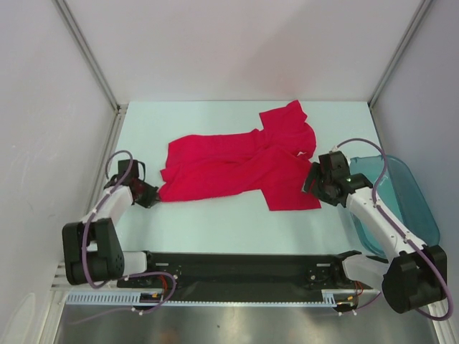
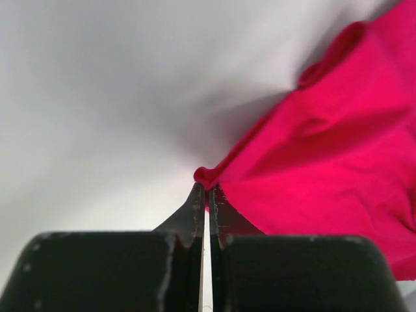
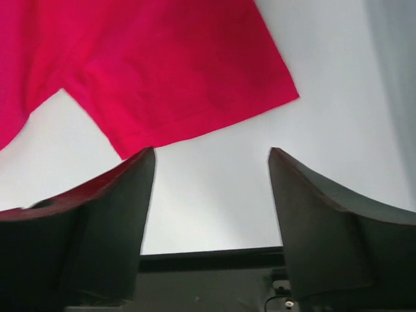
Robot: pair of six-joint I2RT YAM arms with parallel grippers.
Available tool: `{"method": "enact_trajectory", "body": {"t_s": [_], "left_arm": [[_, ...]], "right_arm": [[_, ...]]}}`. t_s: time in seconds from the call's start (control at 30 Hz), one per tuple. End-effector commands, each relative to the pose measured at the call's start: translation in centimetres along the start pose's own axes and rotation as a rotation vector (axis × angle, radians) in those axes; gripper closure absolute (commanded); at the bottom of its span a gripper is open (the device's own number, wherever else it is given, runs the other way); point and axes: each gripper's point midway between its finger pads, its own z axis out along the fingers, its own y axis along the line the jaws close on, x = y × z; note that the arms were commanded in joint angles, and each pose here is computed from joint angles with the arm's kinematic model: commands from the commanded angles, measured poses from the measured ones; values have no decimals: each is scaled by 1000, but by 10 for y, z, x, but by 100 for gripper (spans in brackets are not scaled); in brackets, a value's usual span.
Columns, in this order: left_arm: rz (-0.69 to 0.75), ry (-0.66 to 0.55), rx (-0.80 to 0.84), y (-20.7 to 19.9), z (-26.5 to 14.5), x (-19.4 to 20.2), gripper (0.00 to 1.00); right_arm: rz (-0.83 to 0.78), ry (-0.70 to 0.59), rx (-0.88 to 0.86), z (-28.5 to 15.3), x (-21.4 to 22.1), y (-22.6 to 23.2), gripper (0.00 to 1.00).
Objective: Fold and stack the t-shirts
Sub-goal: Flatten the tshirt out
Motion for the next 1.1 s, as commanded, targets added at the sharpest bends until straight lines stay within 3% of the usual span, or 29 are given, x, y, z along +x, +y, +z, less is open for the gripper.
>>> {"method": "enact_trajectory", "body": {"t_s": [0.0, 0.1, 0.3, 0.57, 0.9, 1.07], "left_arm": [[110, -205, 5, -8, -44, -43, 100], [145, -281, 83, -21, -71, -54, 100], [183, -274, 154, -32, -84, -49, 100], [223, -244, 232, -50, -89, -46, 100], [238, -222, 267, -55, -87, -41, 100], [247, -220, 269, -56, -86, -41, 100]], "right_arm": [[192, -22, 72, 6, -1, -11, 30], [308, -47, 97, 14, 2, -11, 38], [425, -88, 231, 28, 20, -33, 45], [275, -58, 315, 45, 27, -48, 41], [240, -39, 376, 61, 26, -50, 52], [241, -58, 372, 58, 19, -48, 52]]}}
